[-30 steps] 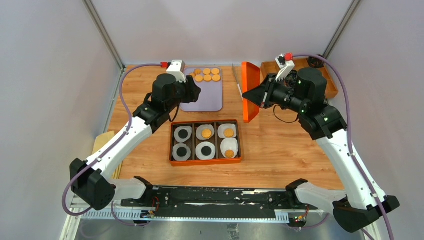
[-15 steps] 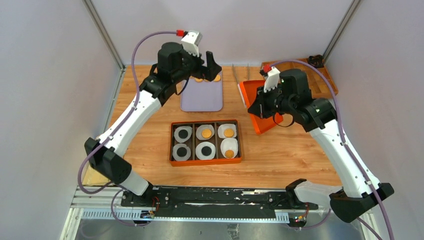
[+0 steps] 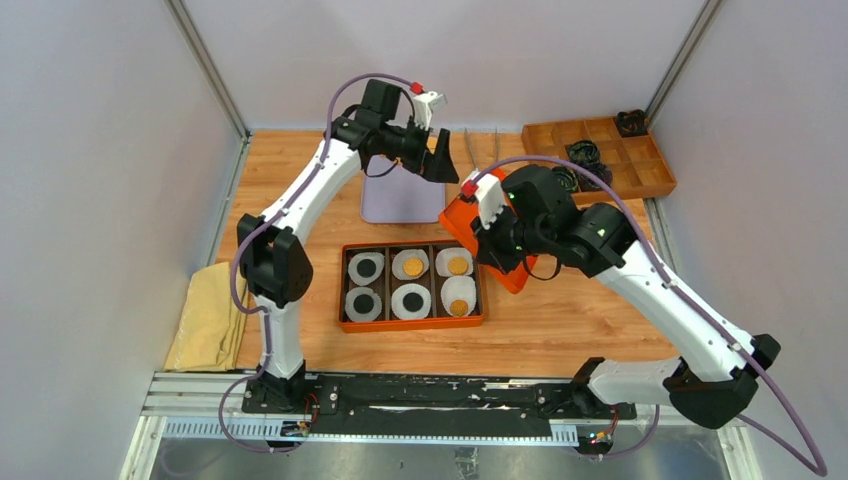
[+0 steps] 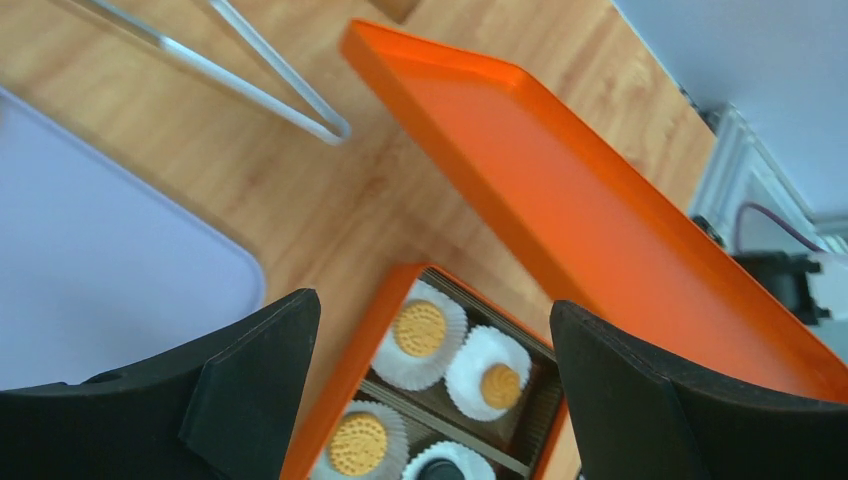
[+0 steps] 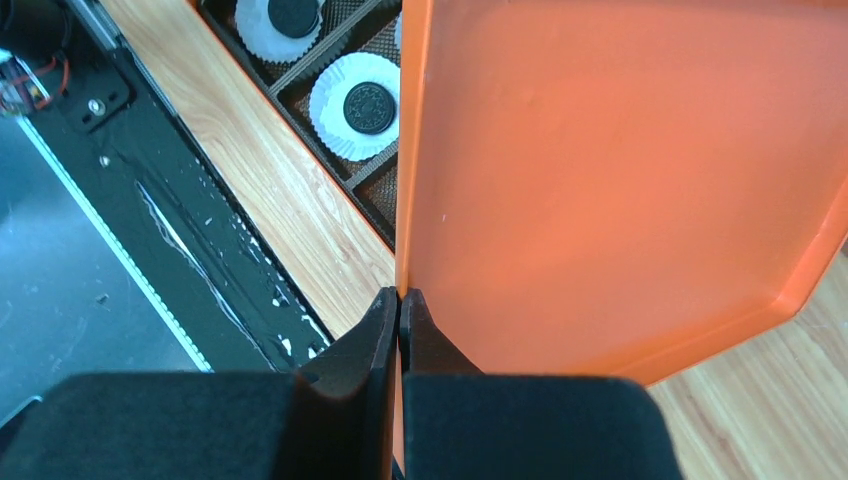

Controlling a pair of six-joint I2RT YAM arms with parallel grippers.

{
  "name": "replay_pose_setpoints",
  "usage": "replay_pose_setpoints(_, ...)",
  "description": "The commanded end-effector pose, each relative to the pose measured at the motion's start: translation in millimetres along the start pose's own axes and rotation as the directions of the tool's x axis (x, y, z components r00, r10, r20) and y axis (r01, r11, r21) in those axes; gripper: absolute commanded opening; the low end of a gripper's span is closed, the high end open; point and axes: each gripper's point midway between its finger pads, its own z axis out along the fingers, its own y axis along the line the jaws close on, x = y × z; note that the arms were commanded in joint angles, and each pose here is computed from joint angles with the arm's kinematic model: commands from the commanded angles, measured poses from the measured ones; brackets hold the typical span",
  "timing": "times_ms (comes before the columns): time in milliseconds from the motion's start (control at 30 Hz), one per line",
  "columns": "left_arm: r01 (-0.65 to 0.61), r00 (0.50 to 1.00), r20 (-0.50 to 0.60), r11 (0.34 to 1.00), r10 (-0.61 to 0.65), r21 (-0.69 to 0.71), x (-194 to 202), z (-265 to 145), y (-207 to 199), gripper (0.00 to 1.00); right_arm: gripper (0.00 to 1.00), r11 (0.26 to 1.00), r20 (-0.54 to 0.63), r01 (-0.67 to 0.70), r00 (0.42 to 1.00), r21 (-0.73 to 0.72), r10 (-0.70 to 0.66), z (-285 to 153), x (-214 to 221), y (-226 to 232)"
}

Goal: Pack the cookies

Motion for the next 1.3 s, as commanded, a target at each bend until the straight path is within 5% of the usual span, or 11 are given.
replay_pose_setpoints(0,0.046,0.997,-0.062,0.984,-0.036,0.171,15,0,-28,0.94,0.0,0.99,-0.012,0.138,0.99,0.043,-0.137,2,-10,-1)
replay_pose_setpoints(667,0.197,0.978,-0.008,0.906,-0.21,0.373,41,19,-55,0.9,0.0,0.979,0.06,0.205,0.977,-0.019,-0.204,20,-40,21)
replay_pose_setpoints(1133,0.298,0.946,-0.008,0.864,-0.323,0.406,34,12,-78,0.18,0.0,0.977,0.062,0.207,0.976,0.044,-0.209,28,-36,11)
replay_pose_setpoints(1267,0.312,0.945,-0.01,0.892,-0.327,0.326,43,11,-70,0.02,0.08,0.975,0.082,0.198,0.975,0.098,-0.207,21,-38,2)
